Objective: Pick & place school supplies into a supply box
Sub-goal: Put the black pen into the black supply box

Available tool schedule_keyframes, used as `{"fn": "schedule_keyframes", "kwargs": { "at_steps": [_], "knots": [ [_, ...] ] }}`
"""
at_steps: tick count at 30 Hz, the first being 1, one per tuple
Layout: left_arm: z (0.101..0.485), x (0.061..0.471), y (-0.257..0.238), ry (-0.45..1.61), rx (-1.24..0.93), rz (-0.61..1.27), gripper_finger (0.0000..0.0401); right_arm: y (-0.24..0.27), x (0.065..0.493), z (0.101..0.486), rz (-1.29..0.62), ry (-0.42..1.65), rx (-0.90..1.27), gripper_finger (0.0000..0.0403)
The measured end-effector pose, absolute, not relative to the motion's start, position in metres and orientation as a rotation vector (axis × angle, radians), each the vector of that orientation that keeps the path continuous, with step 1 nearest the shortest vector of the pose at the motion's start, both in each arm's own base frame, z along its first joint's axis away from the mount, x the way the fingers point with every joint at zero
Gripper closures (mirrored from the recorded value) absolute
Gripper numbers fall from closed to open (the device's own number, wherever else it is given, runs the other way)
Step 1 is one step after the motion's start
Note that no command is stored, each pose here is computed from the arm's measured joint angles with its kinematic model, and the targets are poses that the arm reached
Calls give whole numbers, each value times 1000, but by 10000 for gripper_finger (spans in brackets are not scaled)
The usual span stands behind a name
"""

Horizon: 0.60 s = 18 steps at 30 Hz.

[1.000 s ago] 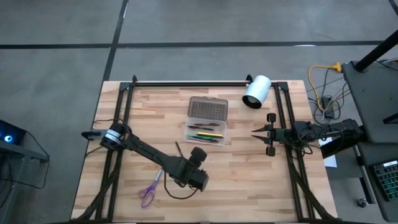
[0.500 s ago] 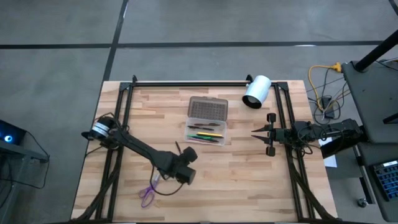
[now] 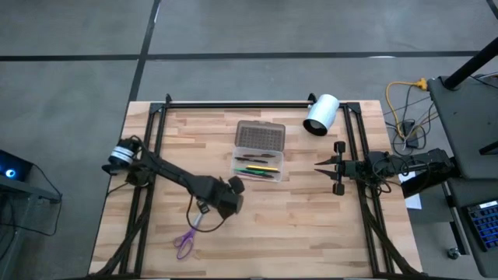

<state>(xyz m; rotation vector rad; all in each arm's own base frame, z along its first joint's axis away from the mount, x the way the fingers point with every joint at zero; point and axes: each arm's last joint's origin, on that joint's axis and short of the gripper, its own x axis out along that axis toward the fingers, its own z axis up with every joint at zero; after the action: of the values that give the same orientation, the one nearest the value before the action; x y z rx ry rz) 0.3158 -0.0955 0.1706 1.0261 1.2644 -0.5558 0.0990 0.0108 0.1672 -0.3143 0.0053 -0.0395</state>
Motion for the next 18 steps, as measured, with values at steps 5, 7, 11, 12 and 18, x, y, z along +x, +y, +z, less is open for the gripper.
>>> {"fn": "schedule_keyframes", "kwargs": {
  "at_steps": [5,7,11,12,18],
  "knots": [
    [173,321,-86,1244,939,-631,312,11,99,167,-39,6,-314,335],
    [174,323,-83,1227,897,-676,312,11,99,167,-39,6,-314,335],
    [174,324,-76,1215,899,-711,312,11,99,167,-39,6,-314,335],
    [174,325,-75,1212,898,-707,312,11,99,167,-39,6,-314,335],
    [173,327,-69,1209,894,-698,312,11,99,167,-39,6,-314,335]
  ]
}}
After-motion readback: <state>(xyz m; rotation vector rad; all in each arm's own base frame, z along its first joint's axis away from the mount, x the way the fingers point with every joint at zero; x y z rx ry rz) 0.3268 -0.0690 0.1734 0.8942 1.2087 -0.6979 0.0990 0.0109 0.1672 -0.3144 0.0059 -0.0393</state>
